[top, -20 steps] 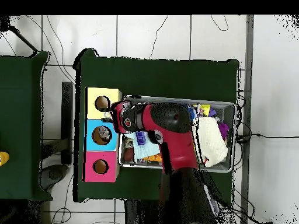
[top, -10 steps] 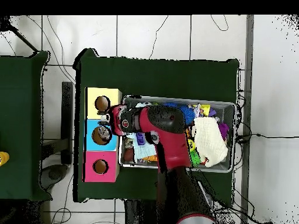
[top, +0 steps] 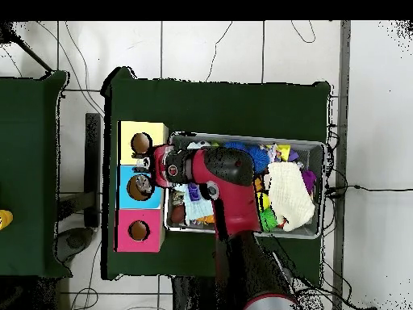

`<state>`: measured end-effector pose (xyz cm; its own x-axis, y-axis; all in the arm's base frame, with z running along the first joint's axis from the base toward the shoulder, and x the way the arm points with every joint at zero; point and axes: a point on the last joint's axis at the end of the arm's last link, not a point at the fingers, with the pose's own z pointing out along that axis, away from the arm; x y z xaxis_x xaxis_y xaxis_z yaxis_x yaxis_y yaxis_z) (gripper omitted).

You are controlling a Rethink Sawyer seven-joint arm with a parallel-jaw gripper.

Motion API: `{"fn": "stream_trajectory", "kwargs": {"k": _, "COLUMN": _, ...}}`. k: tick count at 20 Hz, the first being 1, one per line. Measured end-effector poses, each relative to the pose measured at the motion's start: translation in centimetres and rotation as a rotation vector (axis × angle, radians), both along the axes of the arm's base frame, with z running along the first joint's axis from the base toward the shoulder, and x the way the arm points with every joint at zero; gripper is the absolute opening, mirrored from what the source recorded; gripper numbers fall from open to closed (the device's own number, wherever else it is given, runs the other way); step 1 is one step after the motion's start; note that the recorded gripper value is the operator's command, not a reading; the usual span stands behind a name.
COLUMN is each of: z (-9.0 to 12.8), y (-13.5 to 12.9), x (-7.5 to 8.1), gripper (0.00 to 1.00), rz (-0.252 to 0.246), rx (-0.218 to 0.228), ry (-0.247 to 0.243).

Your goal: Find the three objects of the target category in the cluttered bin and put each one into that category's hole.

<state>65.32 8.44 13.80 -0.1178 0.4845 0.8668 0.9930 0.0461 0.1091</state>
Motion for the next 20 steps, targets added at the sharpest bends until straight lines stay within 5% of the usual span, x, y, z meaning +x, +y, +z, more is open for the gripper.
{"fn": "stream_trajectory", "kwargs": {"k": 10, "z": 2.3, "y": 0.4, "x": -2.4, "gripper": 0.00, "rz": 0.017, "rx": 0.089, "ry": 0.034}}
{"fn": "stream_trajectory", "kwargs": {"k": 20, "z": 6.2, "y": -2.6, "x": -4.4, "gripper": 0.00, "rz": 0.012, "rx": 0.201, "ry": 0.042}}
